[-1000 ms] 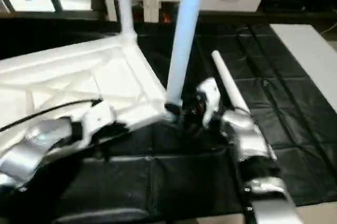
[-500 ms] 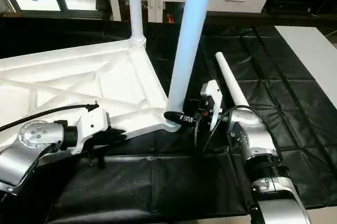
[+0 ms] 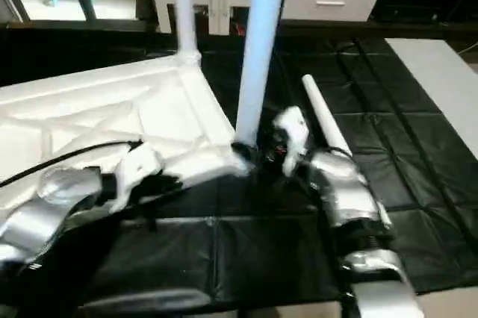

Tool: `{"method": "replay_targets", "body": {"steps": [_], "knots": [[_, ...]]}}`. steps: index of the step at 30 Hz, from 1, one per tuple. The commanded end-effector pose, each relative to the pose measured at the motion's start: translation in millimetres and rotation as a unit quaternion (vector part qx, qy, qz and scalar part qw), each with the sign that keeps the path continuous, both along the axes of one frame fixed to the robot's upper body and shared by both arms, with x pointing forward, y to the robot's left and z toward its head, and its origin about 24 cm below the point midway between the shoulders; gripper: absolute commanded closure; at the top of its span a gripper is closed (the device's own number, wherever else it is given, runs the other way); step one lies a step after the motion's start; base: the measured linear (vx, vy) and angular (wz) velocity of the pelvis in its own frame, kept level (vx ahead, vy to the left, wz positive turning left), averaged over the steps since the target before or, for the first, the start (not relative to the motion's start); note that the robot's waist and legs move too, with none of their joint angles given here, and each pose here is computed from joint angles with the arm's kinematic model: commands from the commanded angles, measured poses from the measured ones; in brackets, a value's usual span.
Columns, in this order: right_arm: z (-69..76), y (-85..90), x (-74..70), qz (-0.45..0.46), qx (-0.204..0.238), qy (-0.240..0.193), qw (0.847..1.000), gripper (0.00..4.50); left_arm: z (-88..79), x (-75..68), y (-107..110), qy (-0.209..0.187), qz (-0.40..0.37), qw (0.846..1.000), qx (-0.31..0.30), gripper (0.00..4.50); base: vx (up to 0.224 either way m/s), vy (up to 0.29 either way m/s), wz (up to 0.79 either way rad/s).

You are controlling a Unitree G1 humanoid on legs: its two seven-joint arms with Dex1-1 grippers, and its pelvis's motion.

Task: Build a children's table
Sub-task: Rotate leg to tighten

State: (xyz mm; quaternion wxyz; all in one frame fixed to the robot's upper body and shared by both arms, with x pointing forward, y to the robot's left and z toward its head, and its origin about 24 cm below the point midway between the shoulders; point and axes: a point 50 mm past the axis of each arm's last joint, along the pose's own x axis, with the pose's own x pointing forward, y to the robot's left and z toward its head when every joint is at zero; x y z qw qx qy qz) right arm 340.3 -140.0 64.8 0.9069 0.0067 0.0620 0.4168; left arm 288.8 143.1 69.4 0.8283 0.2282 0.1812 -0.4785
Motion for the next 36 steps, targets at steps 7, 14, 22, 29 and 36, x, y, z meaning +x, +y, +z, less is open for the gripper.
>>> {"method": "replay_targets", "body": {"steps": [7,14,22,29,36], "knots": [[-56.1,34.8,1.7,-0.307,0.029,0.163,0.937,2.51,-21.3,16.6,-60.2,0.056,0.093,0.994,0.002,4.50,0.000,0.000,0.00],[-37.7,70.7,0.8,-0.167,0.111,0.150,0.968,2.51,-14.4,14.5,-64.2,0.033,0.050,0.998,-0.011,4.50,0.000,0.000,0.00],[-13.4,28.2,-1.4,0.008,0.026,0.031,0.999,1.45,-17.9,-3.4,-22.3,0.026,-0.029,0.999,0.008,4.50,0.000,0.000,0.00],[10.7,-18.9,-9.5,0.132,0.013,0.006,0.991,0.91,-18.8,-17.6,25.3,0.040,-0.067,0.995,0.057,4.50,0.000,0.000,0.00],[11.4,-24.4,-12.9,0.160,0.014,0.007,0.987,0.99,-12.5,-18.2,34.1,0.036,-0.068,0.996,0.047,4.50,0.000,0.000,0.00]]}}
